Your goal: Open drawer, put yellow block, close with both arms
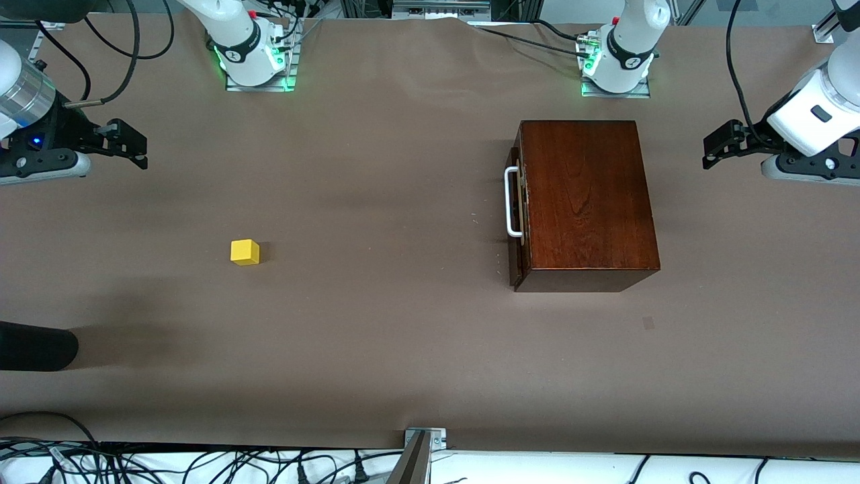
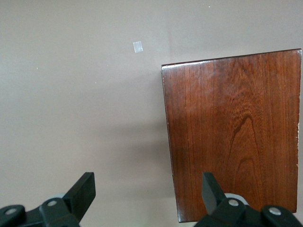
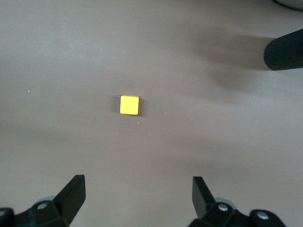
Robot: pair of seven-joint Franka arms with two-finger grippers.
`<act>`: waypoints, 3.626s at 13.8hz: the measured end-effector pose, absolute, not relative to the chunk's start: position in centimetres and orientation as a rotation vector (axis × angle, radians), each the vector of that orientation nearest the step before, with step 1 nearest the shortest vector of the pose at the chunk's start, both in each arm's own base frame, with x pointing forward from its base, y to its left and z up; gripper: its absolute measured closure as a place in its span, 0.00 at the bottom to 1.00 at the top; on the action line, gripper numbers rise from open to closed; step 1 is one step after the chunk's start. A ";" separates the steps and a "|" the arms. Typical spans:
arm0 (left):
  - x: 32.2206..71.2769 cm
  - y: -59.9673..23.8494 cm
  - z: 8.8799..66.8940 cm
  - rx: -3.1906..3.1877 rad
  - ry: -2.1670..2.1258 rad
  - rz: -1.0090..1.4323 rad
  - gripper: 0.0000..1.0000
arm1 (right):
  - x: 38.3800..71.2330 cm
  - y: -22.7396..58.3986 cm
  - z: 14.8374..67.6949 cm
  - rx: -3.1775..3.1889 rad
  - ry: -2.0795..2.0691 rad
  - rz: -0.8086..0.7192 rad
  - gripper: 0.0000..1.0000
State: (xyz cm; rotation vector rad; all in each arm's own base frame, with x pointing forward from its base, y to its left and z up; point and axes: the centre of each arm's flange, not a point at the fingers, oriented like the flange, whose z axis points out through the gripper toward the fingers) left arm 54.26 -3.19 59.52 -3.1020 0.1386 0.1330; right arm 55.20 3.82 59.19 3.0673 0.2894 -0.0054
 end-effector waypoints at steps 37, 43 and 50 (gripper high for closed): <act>49.5 -41.8 41.5 -3.006 0.210 0.182 0.00 | 55.2 3.7 59.2 3.068 0.286 -0.007 0.00; 47.7 -42.7 32.5 -2.893 0.172 0.093 0.00 | 55.2 3.7 59.2 3.068 0.286 -0.007 0.00; 45.9 -42.5 29.5 -2.874 0.179 0.068 0.00 | 55.2 3.7 59.2 3.068 0.286 -0.007 0.00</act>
